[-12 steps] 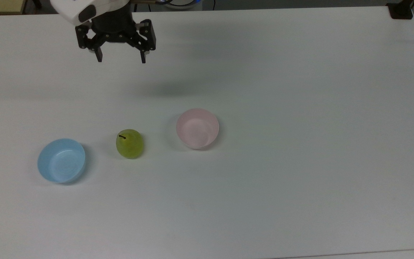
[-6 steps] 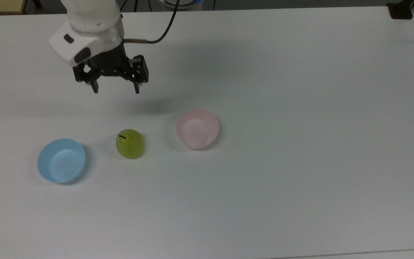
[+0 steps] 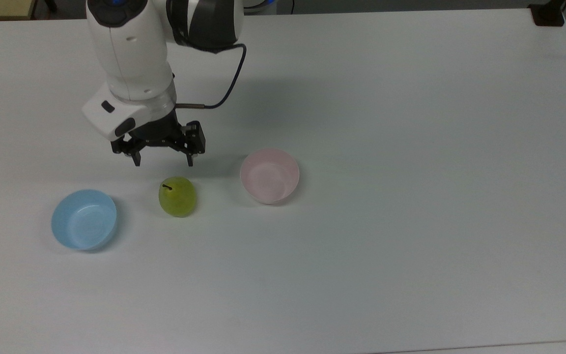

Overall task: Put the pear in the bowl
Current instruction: 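Move the open gripper down over the green pear, then close the gripper around the green pear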

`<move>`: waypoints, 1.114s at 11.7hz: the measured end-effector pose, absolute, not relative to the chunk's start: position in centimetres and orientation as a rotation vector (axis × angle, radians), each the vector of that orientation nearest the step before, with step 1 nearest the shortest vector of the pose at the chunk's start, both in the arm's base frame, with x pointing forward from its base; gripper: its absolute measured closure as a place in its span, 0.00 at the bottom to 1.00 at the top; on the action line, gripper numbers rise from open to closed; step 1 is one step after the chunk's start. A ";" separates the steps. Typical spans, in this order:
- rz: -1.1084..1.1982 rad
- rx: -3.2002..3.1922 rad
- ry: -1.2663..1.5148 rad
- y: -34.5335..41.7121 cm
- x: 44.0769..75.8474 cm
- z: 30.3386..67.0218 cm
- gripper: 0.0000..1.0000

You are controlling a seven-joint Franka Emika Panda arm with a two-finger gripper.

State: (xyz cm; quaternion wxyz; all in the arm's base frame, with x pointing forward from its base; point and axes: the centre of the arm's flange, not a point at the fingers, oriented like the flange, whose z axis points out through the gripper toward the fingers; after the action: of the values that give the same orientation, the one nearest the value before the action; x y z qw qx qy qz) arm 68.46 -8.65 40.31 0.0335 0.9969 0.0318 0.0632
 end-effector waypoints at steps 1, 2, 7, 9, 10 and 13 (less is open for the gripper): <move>0.208 3.063 0.100 -8.7 68.9 39.1 0.00; 0.218 3.061 0.102 -8.7 69.3 37.9 0.00; 0.223 3.057 0.108 -8.7 70.1 33.9 0.00; 0.241 3.053 0.110 -8.7 70.3 33.5 0.04; 0.243 3.053 0.111 -8.7 70.3 33.4 0.09; 0.249 3.051 0.116 -8.6 70.5 33.3 0.34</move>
State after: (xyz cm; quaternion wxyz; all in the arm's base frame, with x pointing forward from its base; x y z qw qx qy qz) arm 70.46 -8.62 33.26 0.0391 0.9952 0.0377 0.0814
